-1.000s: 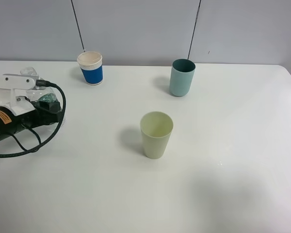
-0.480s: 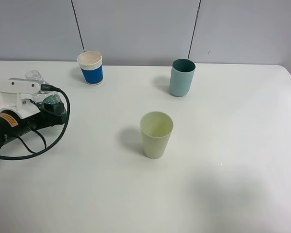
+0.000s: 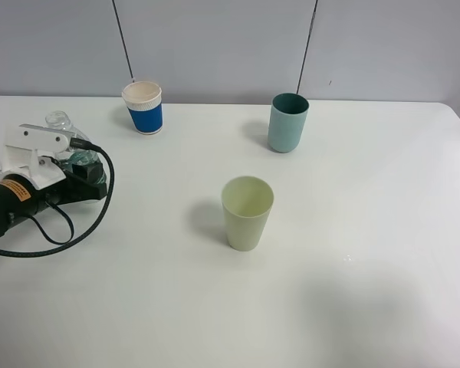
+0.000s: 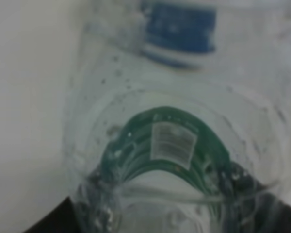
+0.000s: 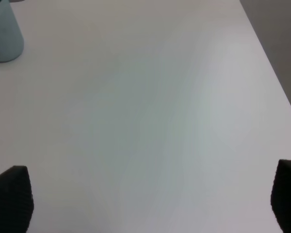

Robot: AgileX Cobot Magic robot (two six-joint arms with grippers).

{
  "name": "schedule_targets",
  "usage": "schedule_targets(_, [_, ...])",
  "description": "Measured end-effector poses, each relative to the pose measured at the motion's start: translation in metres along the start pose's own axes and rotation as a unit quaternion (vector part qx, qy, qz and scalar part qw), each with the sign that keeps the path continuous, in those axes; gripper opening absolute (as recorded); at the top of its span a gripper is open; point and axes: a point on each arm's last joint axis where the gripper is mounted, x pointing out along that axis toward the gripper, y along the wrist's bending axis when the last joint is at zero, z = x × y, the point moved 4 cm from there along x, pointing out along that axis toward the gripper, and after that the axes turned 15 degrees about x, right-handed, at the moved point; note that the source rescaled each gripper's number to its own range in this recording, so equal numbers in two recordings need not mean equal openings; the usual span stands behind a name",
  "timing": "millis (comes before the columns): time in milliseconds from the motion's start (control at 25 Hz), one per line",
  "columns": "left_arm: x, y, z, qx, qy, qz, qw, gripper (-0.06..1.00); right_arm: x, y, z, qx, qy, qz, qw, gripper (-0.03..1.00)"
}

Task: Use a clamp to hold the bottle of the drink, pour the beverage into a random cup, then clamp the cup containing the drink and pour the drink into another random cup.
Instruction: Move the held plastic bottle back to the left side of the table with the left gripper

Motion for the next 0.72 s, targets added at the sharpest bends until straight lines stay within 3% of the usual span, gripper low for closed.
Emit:
schedule_targets(120, [0.000,0.000,0.000,0.000,0.000,0.000,1.000,0.03,0.000,0.000,0.000,0.000,0.000,0.000,1.000,0.99])
schedule_targets(160, [0.000,0.000,0.000,0.000,0.000,0.000,1.000,0.16,0.000,0.000,0.000,0.000,0.000,0.000,1.000,0.99])
schedule_targets(280, [0.000,0.000,-0.003,-0.006,0.013,0.001,1.000,0.74,0.000,0.000,0.000,0.000,0.000,0.000,1.000,0.99])
schedule_targets(320, [0.000,0.001,-0.004,-0.007,0.016,0.002,1.000,0.86,0.000,0.000,0.000,0.000,0.000,0.000,1.000,0.99])
schedule_targets(440, [-0.002,0.002,-0.002,-0.003,0.021,0.003,1.000,0.97,0.000,0.000,0.000,0.000,0.000,0.000,1.000,0.99])
schedule_targets(720, [-0.016,0.004,0.016,0.013,0.040,-0.009,0.999,0.99,0.000,0.000,0.000,0.000,0.000,0.000,1.000,0.99])
